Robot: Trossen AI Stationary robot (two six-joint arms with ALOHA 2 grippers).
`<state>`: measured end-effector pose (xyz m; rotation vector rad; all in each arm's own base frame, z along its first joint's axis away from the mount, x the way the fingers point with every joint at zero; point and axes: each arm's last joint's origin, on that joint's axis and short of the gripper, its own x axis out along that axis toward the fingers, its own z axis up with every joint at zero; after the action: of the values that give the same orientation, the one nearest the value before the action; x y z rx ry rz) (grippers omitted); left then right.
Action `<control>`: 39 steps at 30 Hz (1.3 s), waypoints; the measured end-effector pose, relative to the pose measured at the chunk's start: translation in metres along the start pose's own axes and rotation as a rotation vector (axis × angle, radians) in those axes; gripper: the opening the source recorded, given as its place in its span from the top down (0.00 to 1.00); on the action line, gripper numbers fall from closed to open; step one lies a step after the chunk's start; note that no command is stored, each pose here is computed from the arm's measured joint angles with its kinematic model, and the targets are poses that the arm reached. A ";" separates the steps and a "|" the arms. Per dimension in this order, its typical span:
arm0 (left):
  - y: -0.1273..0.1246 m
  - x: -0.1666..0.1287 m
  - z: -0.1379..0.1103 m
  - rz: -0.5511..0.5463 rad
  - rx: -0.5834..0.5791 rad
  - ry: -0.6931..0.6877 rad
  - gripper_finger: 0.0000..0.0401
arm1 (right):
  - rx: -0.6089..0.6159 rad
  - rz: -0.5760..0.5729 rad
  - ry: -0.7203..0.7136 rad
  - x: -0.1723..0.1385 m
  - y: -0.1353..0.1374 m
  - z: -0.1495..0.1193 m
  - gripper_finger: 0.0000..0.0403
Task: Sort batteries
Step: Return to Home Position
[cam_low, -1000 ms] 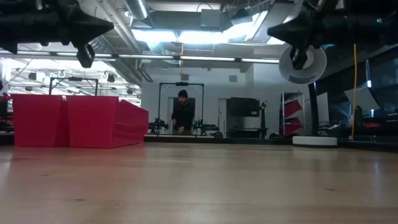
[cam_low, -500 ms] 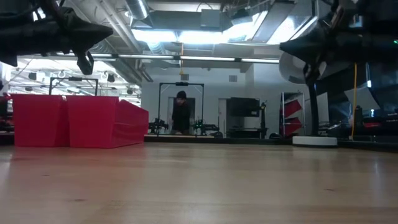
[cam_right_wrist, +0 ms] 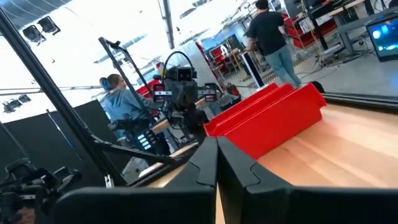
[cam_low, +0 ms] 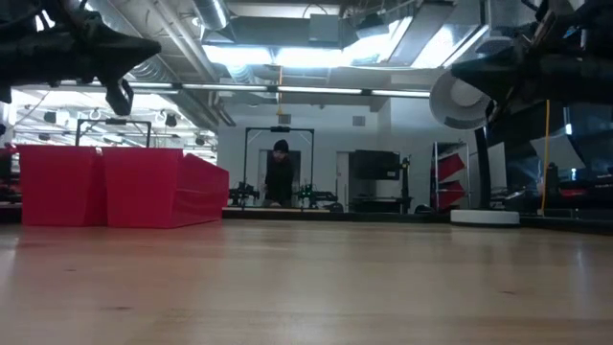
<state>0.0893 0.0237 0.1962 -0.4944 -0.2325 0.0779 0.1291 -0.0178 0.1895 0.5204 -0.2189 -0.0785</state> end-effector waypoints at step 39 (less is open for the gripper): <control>0.010 -0.003 -0.021 0.081 -0.056 0.245 1.00 | -0.141 0.202 0.249 -0.018 0.002 -0.014 0.99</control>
<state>0.0915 0.0226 0.1728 -0.5636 0.0256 0.0888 0.1144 -0.0073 0.1756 0.3611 -0.0208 0.1665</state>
